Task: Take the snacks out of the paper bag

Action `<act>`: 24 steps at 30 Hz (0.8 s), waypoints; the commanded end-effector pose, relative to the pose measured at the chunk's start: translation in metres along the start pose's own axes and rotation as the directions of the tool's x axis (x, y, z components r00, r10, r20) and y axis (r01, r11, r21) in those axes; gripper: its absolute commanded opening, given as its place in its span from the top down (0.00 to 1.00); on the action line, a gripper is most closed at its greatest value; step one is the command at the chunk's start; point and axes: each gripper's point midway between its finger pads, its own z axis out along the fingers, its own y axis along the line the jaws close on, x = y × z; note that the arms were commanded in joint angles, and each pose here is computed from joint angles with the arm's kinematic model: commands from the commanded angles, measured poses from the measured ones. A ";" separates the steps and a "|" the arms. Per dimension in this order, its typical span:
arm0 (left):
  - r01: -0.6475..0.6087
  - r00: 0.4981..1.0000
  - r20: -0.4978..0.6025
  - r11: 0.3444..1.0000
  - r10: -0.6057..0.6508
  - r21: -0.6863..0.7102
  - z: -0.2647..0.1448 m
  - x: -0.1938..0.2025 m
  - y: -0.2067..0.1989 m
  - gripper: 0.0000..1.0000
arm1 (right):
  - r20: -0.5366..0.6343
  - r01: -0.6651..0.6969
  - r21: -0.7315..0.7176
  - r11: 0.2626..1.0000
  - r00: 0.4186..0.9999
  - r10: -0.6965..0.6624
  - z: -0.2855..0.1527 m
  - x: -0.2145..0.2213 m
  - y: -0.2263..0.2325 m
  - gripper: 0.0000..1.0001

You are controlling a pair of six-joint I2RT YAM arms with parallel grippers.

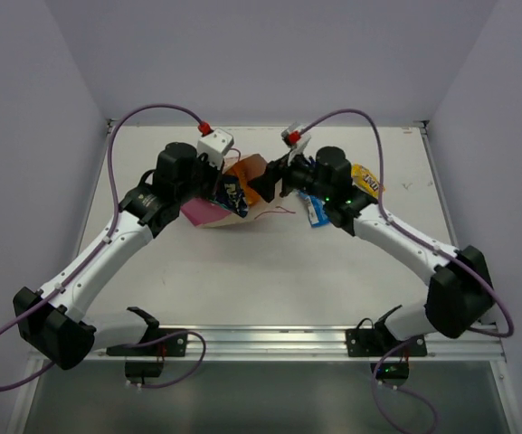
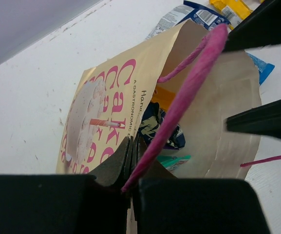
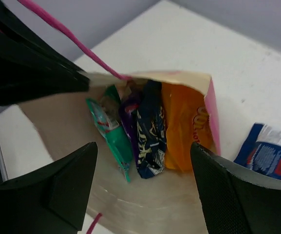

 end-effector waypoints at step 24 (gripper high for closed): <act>0.077 0.993 0.091 0.997 -0.075 -0.022 -0.011 -0.031 0.005 1.00 | -0.058 -0.002 -0.085 0.996 0.998 -0.003 0.116 0.064 0.009 0.62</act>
